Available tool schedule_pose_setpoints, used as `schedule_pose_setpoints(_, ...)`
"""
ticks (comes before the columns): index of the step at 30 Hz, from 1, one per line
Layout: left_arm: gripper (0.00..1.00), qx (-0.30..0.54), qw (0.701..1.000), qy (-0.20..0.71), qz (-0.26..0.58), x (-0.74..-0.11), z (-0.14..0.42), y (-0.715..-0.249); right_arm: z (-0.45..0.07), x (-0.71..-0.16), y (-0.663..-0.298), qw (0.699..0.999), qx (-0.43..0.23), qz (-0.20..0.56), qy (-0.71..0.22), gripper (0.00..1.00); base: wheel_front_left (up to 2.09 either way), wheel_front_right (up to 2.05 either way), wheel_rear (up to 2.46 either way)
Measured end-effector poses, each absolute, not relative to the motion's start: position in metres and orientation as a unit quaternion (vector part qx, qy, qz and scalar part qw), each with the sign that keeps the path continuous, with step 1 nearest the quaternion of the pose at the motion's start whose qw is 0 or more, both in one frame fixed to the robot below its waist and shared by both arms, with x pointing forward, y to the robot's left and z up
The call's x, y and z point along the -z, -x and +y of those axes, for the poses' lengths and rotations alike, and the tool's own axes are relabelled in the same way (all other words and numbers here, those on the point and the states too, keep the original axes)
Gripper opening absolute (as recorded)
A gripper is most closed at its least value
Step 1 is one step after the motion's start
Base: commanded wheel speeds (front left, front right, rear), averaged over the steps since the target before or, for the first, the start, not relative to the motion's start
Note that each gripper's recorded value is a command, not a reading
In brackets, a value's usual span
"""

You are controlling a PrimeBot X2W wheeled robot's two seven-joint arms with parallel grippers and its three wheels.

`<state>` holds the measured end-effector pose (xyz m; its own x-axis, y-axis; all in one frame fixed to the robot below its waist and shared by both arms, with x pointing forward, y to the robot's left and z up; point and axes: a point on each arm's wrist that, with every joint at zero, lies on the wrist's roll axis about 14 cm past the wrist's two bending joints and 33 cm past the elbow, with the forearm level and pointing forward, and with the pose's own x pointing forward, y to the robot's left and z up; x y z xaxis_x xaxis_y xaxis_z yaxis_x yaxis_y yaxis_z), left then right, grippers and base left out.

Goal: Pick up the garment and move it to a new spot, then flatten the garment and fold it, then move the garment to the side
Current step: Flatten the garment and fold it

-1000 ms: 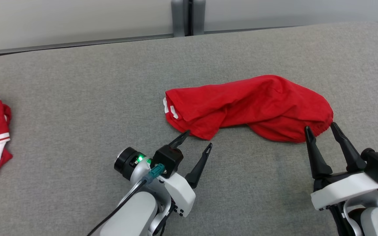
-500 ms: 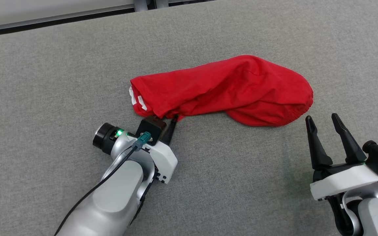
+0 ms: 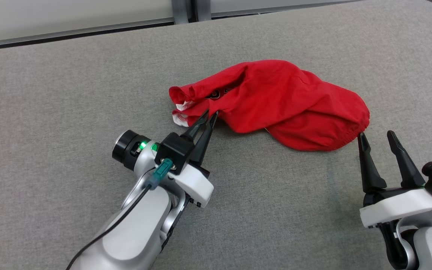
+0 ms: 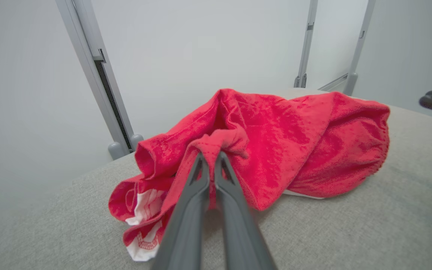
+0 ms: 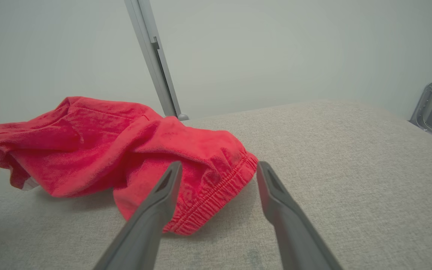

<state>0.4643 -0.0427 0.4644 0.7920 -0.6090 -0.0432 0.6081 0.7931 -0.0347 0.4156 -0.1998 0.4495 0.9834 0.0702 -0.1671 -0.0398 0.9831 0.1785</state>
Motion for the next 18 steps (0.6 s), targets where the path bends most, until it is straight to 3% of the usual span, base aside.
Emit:
schedule_pose_setpoints(8,0.00,0.308,0.949,0.027,-0.062,-0.524,-0.021,-0.436,-0.191,-0.457,-0.420,0.992,-0.039,0.076,-0.092,1.00,0.00,0.00,0.00)
schedule_pose_setpoints(18,0.00,0.278,0.953,0.038,-0.113,-0.585,0.008,-0.400,-0.179,-0.462,-0.426,0.991,-0.055,0.073,-0.097,1.00,0.00,0.00,0.00)
